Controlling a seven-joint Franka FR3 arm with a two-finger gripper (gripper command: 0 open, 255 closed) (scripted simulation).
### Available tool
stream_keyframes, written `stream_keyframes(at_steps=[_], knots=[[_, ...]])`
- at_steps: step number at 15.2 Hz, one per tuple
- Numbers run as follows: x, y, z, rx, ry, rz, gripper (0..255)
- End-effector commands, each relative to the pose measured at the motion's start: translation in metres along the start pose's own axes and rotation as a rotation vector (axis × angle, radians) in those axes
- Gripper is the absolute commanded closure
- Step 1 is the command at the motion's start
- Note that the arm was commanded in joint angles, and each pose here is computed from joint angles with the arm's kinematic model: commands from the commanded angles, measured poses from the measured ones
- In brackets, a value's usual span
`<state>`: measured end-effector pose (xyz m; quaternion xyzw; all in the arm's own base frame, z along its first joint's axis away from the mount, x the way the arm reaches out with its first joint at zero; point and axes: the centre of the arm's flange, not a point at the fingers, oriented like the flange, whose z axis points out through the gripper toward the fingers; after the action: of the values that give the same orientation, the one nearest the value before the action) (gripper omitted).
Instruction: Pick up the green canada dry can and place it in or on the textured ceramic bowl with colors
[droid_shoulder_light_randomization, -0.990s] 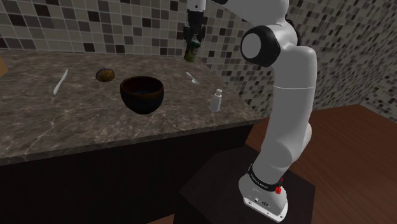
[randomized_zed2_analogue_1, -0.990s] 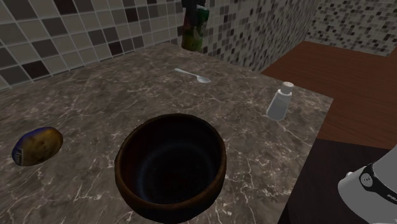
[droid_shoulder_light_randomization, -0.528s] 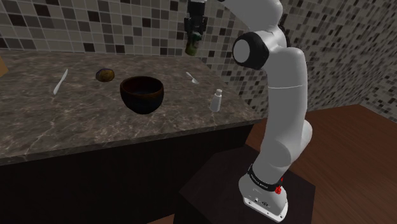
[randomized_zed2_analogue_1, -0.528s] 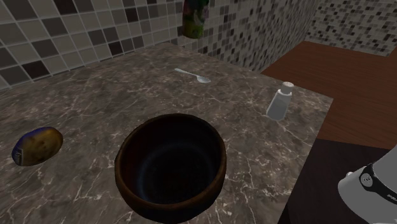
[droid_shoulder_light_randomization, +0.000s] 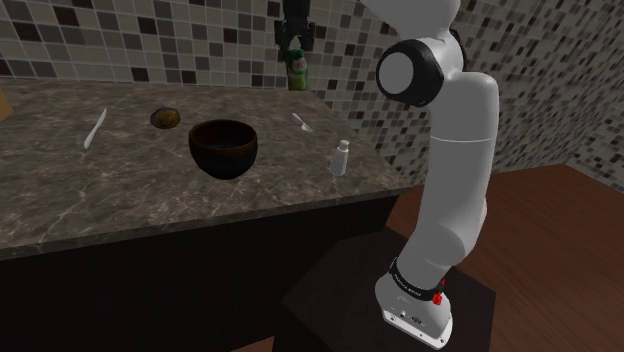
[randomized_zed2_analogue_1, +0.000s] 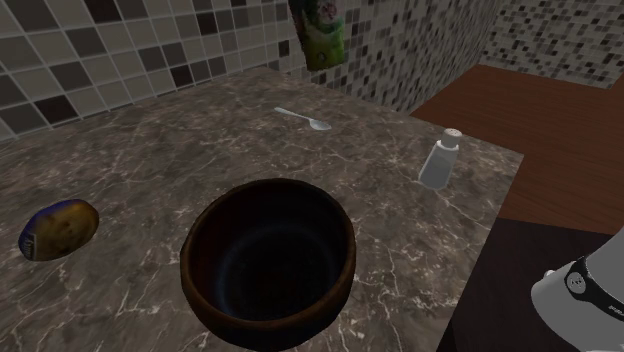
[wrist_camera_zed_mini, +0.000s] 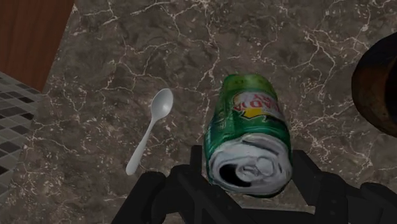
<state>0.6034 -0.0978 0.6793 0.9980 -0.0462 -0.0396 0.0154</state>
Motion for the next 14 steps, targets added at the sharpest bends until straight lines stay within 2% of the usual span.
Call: stream_keyframes(at_steps=[1,14], knots=[[-0.006,-0.027,-0.002,0.000,-0.001,0.001,255],[-0.045,-0.194,-0.017,0.000,-0.001,0.001,255]])
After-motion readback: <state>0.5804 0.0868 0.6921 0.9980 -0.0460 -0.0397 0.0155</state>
